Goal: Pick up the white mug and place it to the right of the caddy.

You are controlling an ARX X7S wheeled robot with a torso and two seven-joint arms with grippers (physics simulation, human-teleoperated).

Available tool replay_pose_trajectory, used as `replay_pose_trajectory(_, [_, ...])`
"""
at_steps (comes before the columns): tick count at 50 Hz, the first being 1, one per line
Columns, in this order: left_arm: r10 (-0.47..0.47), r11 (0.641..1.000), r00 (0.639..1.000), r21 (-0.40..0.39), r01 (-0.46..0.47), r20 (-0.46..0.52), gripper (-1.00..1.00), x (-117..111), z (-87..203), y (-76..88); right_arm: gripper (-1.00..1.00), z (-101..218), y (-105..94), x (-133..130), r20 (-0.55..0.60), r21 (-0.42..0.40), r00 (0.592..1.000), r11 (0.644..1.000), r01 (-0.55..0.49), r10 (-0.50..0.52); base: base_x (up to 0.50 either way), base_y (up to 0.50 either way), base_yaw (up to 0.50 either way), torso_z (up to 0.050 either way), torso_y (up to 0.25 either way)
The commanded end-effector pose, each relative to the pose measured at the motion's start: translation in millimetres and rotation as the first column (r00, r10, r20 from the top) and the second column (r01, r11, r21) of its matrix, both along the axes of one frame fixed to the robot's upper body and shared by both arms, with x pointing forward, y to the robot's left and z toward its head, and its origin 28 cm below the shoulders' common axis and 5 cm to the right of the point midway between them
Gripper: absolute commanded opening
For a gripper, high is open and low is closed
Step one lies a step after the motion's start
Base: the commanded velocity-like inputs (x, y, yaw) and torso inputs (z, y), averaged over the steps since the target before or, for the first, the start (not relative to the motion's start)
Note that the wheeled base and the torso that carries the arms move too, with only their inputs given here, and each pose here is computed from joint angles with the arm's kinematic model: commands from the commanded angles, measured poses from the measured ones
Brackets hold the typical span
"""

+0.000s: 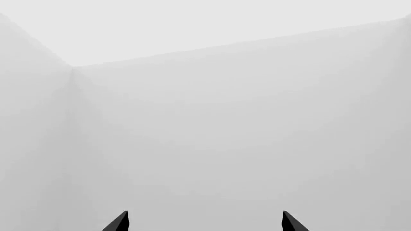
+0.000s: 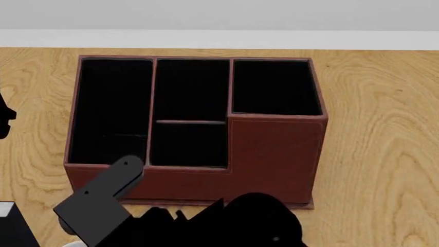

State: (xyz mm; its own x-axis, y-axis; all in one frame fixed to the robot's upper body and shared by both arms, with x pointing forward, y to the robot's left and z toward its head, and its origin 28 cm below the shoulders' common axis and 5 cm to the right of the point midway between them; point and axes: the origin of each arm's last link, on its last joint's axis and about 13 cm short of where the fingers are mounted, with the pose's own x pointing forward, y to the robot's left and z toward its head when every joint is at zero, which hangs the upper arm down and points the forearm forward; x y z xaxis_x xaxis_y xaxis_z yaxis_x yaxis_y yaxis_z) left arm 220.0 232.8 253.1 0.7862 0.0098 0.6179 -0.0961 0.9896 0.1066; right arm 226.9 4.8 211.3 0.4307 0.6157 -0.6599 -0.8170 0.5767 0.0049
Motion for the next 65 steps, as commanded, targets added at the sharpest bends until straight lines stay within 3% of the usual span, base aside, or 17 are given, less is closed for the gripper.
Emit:
replay_pose_trajectory(1, [-0.001, 1.000, 1.000, 0.002, 0.001, 0.000, 1.00, 0, 0, 0.4, 1.00, -6, 3.0, 3, -0.029, -0.003, 1.000, 1.000, 0.001, -0.001, 0.00, 0.00, 0.00, 0.000, 0.000])
replay_pose_trajectory(65, [0.003, 1.000, 1.000, -0.004, -0.003, -0.023, 1.00, 6, -8, 4.6, 1.00, -42, 17.0, 32, -0.163, -0.034, 0.986, 0.999, 0.025, -0.030, 0.00, 0.00, 0.00, 0.000, 0.000])
